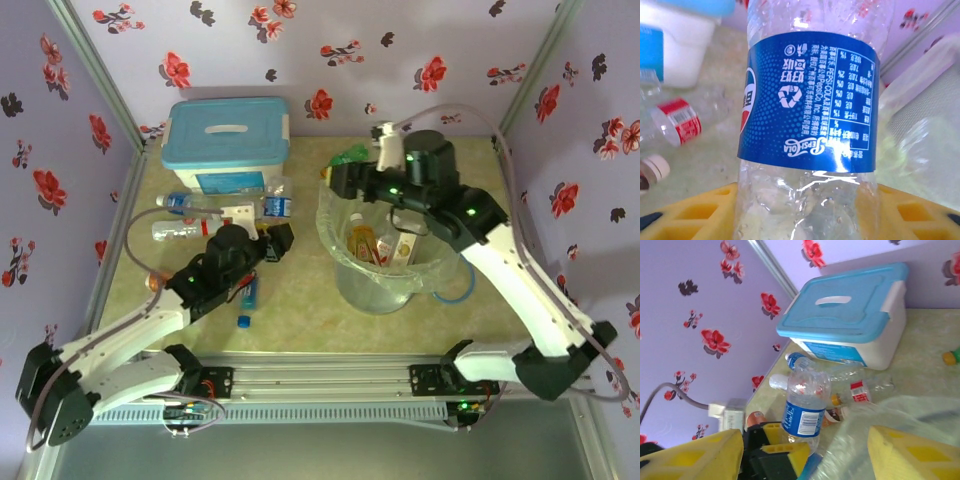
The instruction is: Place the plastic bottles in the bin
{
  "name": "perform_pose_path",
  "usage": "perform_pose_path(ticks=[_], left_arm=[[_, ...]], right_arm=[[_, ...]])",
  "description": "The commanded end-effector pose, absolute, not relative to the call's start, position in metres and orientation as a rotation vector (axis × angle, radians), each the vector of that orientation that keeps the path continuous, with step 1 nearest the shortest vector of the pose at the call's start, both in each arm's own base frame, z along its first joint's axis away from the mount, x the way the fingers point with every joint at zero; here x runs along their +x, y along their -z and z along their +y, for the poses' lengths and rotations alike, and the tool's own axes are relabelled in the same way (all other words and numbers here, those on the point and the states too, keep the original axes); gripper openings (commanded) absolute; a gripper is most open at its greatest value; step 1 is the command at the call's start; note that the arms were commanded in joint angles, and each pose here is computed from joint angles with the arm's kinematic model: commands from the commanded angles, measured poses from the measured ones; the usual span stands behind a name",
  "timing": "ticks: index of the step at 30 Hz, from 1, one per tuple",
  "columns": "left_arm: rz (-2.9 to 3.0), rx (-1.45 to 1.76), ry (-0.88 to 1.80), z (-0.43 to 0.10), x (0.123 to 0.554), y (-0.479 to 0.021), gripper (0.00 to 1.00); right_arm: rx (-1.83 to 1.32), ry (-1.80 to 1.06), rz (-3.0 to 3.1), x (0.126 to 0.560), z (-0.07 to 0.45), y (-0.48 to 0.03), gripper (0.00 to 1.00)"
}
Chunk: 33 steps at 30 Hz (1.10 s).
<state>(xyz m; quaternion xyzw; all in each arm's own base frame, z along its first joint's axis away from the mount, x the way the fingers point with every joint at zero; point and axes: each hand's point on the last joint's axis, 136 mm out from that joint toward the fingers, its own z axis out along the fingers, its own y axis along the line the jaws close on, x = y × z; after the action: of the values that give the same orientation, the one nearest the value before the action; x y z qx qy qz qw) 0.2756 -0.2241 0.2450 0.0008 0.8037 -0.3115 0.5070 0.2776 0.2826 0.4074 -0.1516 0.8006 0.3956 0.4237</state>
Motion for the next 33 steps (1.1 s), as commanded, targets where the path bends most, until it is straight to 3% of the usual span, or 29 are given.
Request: perform_pose_path(ticks=[1,8,11,16,22,24,31,33], left_arm=[[1.788,-0.01,0.78,-0.216,0.275,-0.276,0.27],[1.688,0.069,0.935,-0.233,0.261,-0.31,0.27],[1.667,0.095,0.985,-0.242,0.257,-0.32,0.28],[1.681,0.129,1.002,-0.251,0.255,-0.319,0.28],[1.67,0.136,1.012,-0.251,0.253,-0.32,0.29],[1.668,0.137,1.031,-0.253,0.252,-0.321,0.29],[1.663,0.146,1.039,-0.254,0.25,-0.325,0.29],[1.663,0.143,1.041,-0.254,0.25,-0.325,0.3]], right_arm=[[-0.404,-0.979,1.936,0.283,0.306,-0.416,0.74],[-0.487,-1.076,2.014,0.29,0.361,-0.393,0.9],[-0.496,-1.128,2.011,0.291,0.376,-0.388,0.91],[-0.487,-1.17,2.027,0.3,0.391,-0.379,0.85],[-0.483,-1.151,2.038,0.308,0.394,-0.373,0.63],[-0.47,-1.152,2.057,0.312,0.395,-0.367,0.63],[-0.465,-1.154,2.087,0.321,0.4,-0.358,0.78],[-0.46,-1.169,2.104,0.322,0.4,-0.355,0.75]])
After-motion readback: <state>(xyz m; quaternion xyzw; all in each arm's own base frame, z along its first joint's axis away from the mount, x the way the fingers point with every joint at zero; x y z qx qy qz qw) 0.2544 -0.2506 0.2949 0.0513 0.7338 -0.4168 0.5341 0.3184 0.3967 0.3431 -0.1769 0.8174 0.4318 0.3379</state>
